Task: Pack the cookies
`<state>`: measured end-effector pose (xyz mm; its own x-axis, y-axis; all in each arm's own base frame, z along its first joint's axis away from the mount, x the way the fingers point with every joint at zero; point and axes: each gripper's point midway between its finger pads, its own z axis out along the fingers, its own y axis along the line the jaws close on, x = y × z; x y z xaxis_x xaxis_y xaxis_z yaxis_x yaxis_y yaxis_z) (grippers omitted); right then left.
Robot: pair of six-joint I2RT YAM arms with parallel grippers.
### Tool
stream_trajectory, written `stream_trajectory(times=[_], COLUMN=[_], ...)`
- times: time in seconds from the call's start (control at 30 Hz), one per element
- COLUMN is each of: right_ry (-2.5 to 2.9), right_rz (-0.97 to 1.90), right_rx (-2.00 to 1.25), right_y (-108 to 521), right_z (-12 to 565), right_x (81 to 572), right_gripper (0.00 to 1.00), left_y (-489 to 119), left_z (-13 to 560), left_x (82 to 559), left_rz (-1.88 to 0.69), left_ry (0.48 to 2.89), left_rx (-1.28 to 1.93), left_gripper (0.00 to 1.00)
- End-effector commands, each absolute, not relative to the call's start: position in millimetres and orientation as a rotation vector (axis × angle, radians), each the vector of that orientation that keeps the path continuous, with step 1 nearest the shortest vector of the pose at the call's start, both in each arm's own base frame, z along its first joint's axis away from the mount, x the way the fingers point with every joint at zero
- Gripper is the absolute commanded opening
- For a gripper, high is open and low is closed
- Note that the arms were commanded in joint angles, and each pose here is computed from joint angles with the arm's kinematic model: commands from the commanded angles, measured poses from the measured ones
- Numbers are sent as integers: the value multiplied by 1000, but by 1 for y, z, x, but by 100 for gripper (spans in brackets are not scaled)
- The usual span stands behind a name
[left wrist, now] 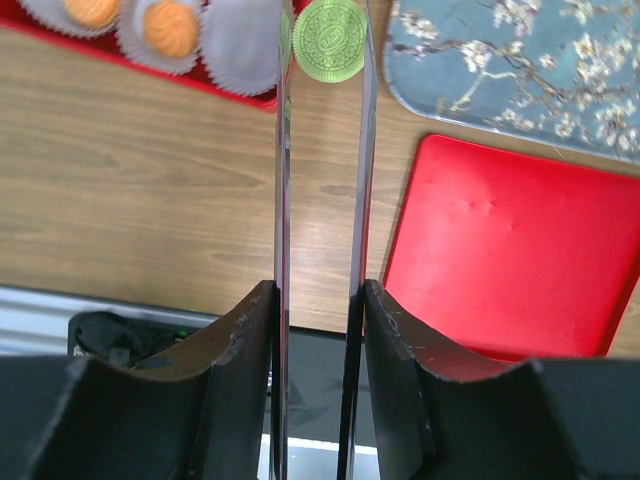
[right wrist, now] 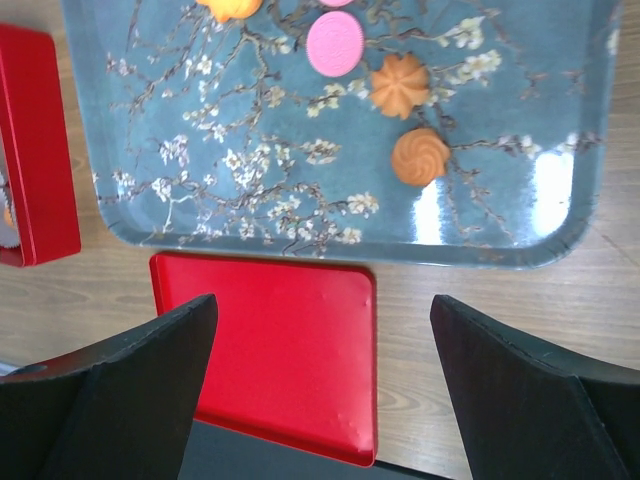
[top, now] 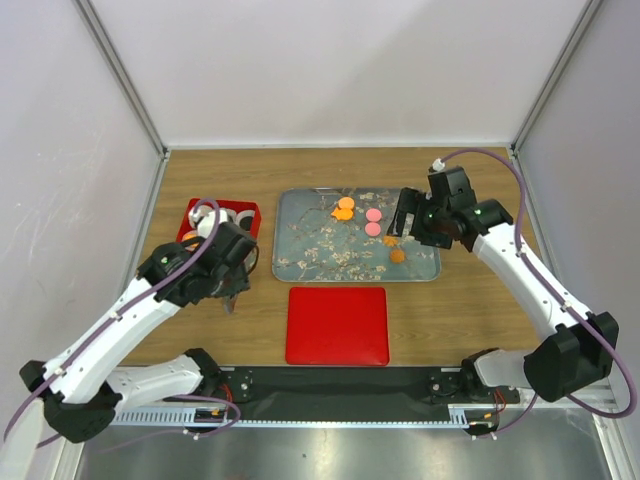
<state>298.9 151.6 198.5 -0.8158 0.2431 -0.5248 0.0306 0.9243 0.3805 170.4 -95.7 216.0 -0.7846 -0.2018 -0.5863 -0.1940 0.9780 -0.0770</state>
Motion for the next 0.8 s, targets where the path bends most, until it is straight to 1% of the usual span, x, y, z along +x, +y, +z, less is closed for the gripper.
stream_trajectory(times=[0.0,0.37,0.77], right_ry=[2468,2474,2477], right_rz=[497,484,482], right_rx=[182,160,164], right_y=[161,162,162], right_z=[200,199,198], right_x=[303,294,289], right_gripper=[95,96,95], left_y=[-86,-65,-52], left_z=[218,207,180], left_x=[168,187,202], left_rz=[-39,15,72], left_ry=[2463,2456,2497], left_rx=[-392,-446,-446], left_gripper=[43,44,45])
